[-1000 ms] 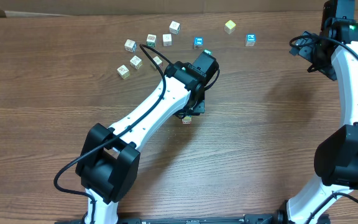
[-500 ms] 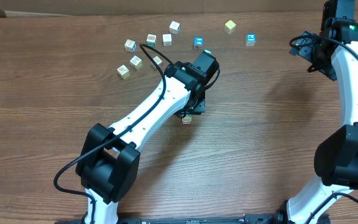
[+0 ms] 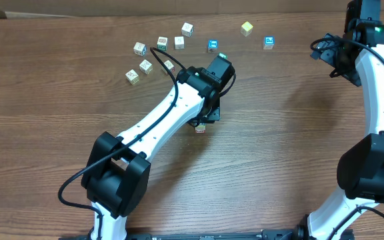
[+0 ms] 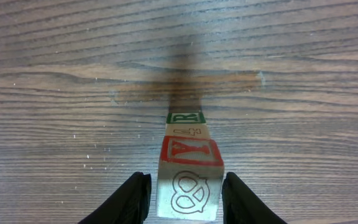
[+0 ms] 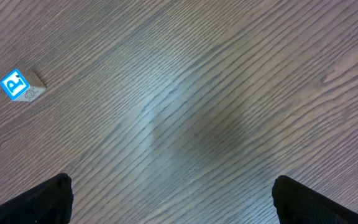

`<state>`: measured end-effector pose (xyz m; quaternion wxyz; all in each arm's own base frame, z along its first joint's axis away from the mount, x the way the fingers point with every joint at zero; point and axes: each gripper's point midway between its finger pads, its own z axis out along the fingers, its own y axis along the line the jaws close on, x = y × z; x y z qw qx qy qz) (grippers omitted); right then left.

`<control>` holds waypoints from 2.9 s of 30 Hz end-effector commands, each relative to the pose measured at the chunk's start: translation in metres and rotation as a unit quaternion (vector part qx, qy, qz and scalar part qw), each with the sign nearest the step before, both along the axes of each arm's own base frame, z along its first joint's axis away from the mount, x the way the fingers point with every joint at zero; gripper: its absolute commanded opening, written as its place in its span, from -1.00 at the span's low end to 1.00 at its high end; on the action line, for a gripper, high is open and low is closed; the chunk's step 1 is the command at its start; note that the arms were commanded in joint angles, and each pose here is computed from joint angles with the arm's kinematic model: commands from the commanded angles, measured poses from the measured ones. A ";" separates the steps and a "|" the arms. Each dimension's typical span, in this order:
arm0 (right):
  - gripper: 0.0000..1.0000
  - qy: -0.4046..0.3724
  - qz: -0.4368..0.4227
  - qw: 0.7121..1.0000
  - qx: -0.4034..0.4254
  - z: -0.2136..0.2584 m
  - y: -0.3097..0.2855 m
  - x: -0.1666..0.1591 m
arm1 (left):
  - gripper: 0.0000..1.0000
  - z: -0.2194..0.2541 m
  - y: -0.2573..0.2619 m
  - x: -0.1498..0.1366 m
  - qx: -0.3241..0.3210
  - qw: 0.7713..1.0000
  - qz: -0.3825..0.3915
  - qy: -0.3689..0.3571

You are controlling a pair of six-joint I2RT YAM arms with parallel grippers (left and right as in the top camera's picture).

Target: Form a tower

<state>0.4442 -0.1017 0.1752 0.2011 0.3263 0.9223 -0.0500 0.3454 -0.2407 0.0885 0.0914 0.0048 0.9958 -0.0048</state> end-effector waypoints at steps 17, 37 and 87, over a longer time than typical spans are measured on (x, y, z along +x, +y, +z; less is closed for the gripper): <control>1.00 -0.007 -0.001 1.000 -0.003 0.005 -0.001 0.001 | -0.44 0.002 0.002 -0.002 -0.001 1.000 -0.002 -0.003; 1.00 -0.007 -0.001 1.000 -0.003 0.005 -0.001 0.001 | -0.46 0.004 0.002 -0.002 -0.001 1.000 -0.002 -0.003; 1.00 -0.007 -0.001 1.000 -0.003 0.005 -0.001 0.001 | -0.38 0.018 -0.007 0.005 -0.021 1.000 0.007 -0.014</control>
